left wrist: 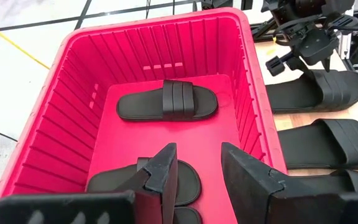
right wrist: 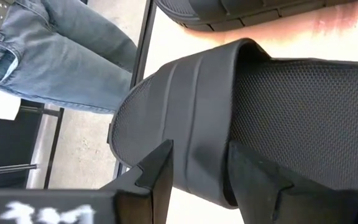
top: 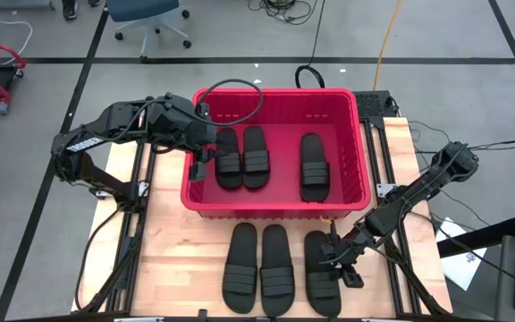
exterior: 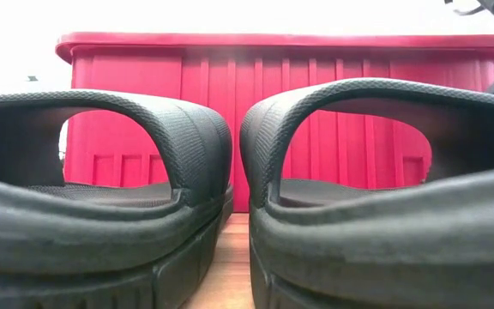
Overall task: Pick and place slides into bin
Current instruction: Put the black slide into the red bin
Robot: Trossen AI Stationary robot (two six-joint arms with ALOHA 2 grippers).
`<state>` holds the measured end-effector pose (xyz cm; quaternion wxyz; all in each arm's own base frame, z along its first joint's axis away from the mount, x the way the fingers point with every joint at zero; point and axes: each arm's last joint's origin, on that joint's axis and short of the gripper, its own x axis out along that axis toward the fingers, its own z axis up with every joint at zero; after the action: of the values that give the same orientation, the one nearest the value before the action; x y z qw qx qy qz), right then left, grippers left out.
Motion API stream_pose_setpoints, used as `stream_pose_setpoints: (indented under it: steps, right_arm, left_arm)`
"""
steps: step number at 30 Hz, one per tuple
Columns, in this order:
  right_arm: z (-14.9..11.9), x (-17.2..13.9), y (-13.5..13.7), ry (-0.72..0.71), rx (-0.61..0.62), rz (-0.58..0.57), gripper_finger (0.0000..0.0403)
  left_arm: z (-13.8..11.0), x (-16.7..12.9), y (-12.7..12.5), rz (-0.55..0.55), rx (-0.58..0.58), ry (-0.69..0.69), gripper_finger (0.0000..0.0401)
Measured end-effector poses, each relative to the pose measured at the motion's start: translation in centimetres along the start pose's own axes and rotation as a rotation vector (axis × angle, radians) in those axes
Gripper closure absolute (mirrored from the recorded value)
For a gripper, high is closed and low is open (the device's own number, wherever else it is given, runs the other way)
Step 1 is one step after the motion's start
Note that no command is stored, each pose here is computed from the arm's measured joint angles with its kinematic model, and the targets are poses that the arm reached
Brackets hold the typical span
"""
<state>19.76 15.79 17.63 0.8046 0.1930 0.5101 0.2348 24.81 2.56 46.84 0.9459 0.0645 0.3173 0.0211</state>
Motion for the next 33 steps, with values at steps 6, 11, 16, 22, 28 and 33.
stream_pose_setpoints:
  steps: [6, 11, 16, 22, 28, 33]
  right_arm:
    - [0.3, 0.9, 0.0, -0.018, -0.013, 0.017, 0.0267]
    - [0.5, 1.8, 0.0, -0.037, -0.007, 0.031, 0.0268]
    - [0.7, 2.0, 0.0, -0.048, 0.024, 0.042, 0.0281]
    - [0.7, 2.0, 0.0, -0.050, 0.035, 0.045, 0.0362]
    - [0.7, 2.0, 0.0, -0.055, 0.067, 0.046, 0.0392]
    - [0.8, 1.6, 0.2, -0.065, 0.055, 0.055, 0.0398]
  left_arm:
    - [0.0, 0.0, 0.0, 0.000, 0.001, 0.000, 0.0279]
    - [0.0, 0.0, 0.0, 0.000, 0.005, 0.000, 0.0279]
    - [0.0, 0.0, 0.0, 0.000, 0.007, -0.001, 0.0279]
    - [0.0, 0.0, 0.0, 0.000, 0.008, 0.000, 0.0279]
    - [0.0, 0.0, 0.0, 0.000, 0.008, -0.001, 0.0279]
    - [0.0, 0.0, 0.0, 0.000, 0.008, 0.000, 0.0279]
